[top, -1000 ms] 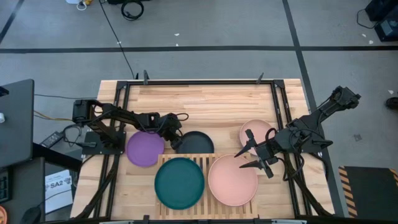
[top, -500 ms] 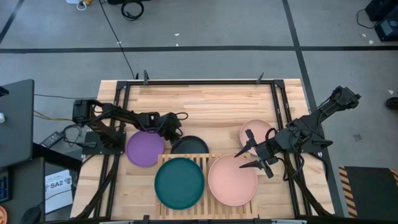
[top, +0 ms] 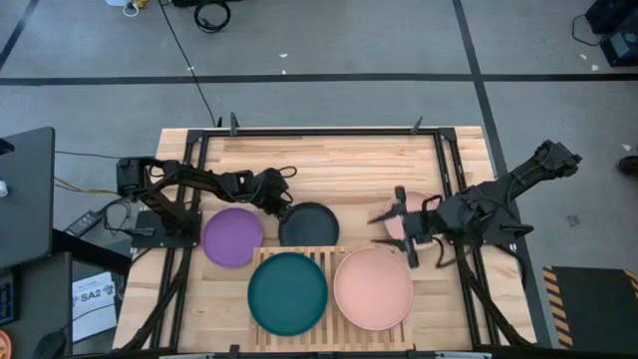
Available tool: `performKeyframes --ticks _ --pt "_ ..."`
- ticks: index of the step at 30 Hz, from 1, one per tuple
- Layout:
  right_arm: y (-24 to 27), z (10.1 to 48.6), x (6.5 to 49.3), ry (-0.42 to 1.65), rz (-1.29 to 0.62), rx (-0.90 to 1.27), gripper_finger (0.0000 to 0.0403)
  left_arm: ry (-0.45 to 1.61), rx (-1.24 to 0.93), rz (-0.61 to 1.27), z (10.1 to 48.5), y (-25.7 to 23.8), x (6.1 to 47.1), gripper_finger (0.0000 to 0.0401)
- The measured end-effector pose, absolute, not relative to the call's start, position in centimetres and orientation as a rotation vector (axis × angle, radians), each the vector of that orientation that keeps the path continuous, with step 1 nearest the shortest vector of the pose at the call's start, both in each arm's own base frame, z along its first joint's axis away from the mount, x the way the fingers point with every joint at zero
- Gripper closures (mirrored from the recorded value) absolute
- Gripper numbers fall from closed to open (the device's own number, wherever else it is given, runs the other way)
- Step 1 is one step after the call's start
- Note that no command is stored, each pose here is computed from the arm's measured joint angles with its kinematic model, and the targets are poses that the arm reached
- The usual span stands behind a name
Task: Place and stack plates onto a shelf
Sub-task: Stack the black plate on top of the dark green plate on the shelf
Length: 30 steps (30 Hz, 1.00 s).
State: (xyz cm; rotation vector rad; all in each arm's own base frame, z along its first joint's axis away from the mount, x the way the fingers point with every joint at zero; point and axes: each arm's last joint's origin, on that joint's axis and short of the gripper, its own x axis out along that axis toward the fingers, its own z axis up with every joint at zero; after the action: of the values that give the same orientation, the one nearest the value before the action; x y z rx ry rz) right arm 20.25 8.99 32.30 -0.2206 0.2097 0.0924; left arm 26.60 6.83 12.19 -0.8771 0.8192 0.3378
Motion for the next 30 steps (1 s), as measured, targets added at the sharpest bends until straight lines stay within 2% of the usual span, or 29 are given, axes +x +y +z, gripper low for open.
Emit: performKeyframes --ticks 14,30 --pt "2.8 32.6 21.9 0.192 -0.323 -0.08 0.0204 0.455 -0.783 0.432 14.4 9.0 28.1 0.0384" --pt "-1.3 31.3 23.4 0.261 -0.491 -0.074 0.0204 0.078 -0.672 0.665 16.9 9.9 28.9 0.0384"
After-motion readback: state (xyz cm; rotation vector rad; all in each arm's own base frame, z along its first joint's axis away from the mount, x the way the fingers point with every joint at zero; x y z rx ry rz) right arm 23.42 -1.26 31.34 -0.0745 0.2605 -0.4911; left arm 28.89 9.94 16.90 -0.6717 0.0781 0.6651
